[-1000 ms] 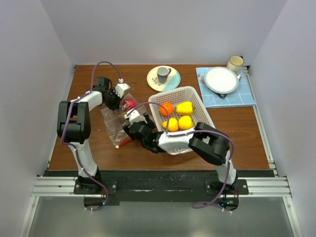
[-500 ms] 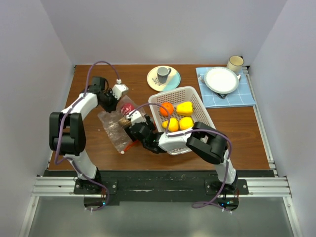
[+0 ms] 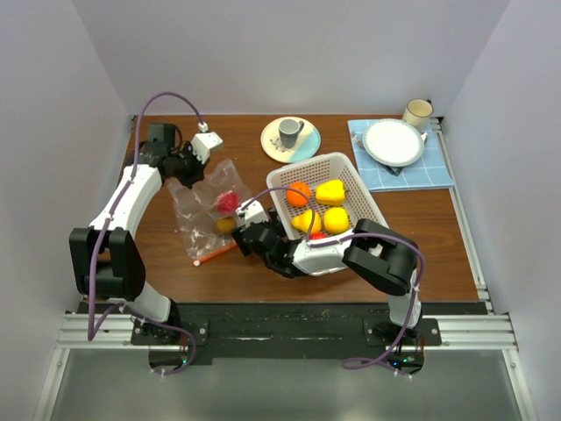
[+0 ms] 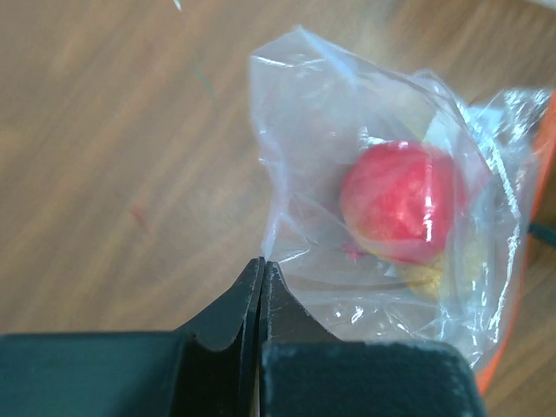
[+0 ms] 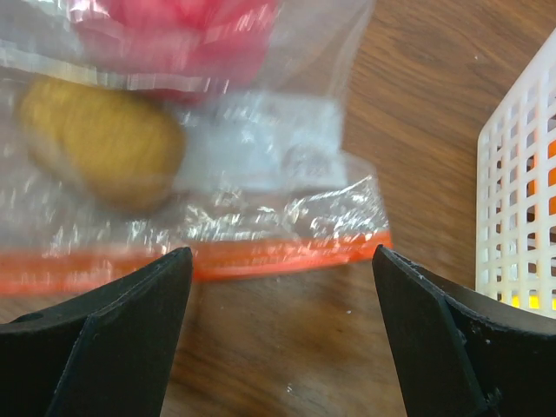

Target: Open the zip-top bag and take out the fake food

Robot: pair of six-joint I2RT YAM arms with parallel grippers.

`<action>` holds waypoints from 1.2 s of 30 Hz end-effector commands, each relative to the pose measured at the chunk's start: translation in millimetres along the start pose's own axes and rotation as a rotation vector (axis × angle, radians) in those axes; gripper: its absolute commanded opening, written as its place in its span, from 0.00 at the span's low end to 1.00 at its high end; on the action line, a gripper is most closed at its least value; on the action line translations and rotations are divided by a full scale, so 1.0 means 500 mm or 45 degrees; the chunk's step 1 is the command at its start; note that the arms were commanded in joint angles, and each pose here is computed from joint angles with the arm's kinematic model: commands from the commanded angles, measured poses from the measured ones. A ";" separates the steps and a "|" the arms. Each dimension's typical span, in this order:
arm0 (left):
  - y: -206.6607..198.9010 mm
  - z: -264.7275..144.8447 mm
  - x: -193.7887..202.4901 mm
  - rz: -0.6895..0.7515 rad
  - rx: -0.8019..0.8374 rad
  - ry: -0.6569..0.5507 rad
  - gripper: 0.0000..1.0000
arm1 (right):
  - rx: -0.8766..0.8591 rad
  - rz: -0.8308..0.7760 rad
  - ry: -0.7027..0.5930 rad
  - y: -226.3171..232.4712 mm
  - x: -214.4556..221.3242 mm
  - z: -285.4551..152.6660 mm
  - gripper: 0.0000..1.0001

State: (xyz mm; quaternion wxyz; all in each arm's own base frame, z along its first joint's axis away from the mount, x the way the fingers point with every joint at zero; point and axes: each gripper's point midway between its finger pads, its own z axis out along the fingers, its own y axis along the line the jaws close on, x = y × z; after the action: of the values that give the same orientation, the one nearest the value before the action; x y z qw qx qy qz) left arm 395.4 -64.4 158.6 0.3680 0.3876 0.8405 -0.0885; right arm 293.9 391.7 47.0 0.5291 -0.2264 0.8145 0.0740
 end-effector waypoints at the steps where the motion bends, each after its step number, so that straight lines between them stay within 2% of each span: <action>1: -0.010 0.027 0.079 -0.029 -0.016 0.139 0.00 | -0.019 0.088 -0.070 0.007 -0.046 -0.007 0.88; 6: 0.003 0.061 0.162 -0.019 -0.079 0.293 0.00 | -0.036 0.051 -0.044 0.023 -0.030 -0.001 0.88; 11: 0.023 0.073 0.194 -0.008 -0.156 0.356 0.00 | -0.067 0.040 -0.040 0.037 -0.019 -0.023 0.86; 15: 0.047 0.072 0.208 -0.016 -0.235 0.405 0.27 | -0.091 0.064 -0.031 0.040 -0.006 -0.043 0.85; 16: 0.051 0.072 0.208 -0.013 -0.249 0.407 0.28 | -0.107 0.072 -0.033 0.044 -0.005 -0.048 0.84; 19: 0.053 0.071 0.220 -0.011 -0.266 0.429 0.24 | -0.175 0.100 -0.073 0.052 -0.010 -0.085 0.84; 20: 0.048 0.073 0.226 -0.013 -0.263 0.437 0.20 | -0.218 0.146 -0.144 0.057 -0.045 -0.105 0.84; 21: 0.048 0.073 0.231 -0.013 -0.268 0.446 0.17 | -0.244 0.139 -0.141 0.051 -0.026 -0.119 0.83; 23: 0.047 0.078 0.242 -0.015 -0.269 0.459 0.16 | -0.326 0.165 -0.197 0.063 -0.042 -0.144 0.83; 27: 0.047 0.083 0.255 -0.017 -0.276 0.485 0.13 | -0.349 0.147 -0.170 0.061 -0.019 -0.152 0.79; 30: 0.048 0.082 0.255 -0.020 -0.281 0.489 0.13 | -0.357 0.136 -0.150 0.071 -0.002 -0.141 0.78; 32: 0.052 0.076 0.247 -0.017 -0.291 0.480 0.17 | -0.356 0.119 -0.124 0.079 0.018 -0.130 0.78; 33: 0.055 0.073 0.244 -0.015 -0.295 0.476 0.25 | -0.359 0.120 -0.125 0.083 0.018 -0.126 0.78; 36: 0.061 0.061 0.225 -0.008 -0.304 0.461 0.26 | -0.362 0.121 -0.120 0.096 0.024 -0.112 0.78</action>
State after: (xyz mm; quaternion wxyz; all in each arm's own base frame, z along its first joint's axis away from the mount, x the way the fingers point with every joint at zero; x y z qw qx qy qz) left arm 373.3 8.7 43.5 0.2284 0.3497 0.9060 0.0684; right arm 218.9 389.5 43.6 0.5133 -0.2728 0.7902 0.1942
